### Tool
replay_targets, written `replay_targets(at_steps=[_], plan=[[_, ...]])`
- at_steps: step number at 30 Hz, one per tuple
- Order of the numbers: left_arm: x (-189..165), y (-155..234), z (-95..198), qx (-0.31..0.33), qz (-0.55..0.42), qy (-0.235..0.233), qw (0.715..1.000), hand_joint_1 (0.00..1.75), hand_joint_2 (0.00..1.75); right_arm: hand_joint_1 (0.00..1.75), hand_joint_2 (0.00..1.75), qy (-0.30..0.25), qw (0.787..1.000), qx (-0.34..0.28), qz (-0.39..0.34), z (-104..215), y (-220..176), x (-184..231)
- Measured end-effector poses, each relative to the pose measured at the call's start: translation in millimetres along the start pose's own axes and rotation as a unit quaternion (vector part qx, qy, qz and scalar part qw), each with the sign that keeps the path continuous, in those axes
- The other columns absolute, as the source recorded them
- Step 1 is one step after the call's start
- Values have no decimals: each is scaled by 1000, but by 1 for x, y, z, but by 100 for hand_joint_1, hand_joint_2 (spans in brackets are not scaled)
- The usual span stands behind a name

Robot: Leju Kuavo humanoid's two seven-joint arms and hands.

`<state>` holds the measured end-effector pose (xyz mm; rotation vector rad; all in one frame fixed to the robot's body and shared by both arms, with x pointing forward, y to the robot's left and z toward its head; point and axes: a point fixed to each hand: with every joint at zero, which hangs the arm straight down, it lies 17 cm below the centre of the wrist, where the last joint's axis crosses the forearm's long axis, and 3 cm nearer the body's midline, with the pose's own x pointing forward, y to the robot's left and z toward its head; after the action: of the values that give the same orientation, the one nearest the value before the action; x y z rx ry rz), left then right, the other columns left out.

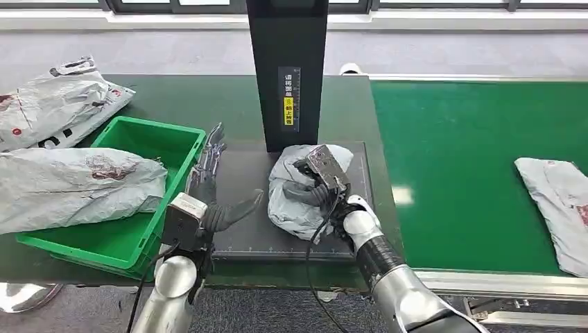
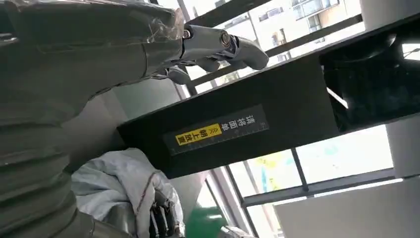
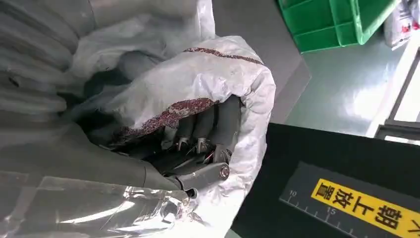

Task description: Moved the parcel from conveyor to table for the left to box.

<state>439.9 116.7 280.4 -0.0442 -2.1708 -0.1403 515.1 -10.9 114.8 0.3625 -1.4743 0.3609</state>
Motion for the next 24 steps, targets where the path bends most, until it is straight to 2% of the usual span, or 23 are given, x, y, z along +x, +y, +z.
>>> replay_targets(at_steps=[17, 21, 22, 24], plan=[[-24, -4, -13, -1, -3, 15, 1000, 0, 175, 0, 175, -19, 999, 13, -38, 0, 6, 6], [-27, 0, -12, 7, -1, 15, 1000, 0, 175, 0, 175, -50, 997, 16, -49, 1, 4, 19], [-29, 2, -11, 9, -2, 15, 1000, 0, 175, 0, 0, -63, 997, 17, -52, 2, 2, 25], [-32, 4, -9, 10, -2, 15, 1000, 0, 175, 0, 0, -92, 994, 18, -55, 4, -5, 44]])
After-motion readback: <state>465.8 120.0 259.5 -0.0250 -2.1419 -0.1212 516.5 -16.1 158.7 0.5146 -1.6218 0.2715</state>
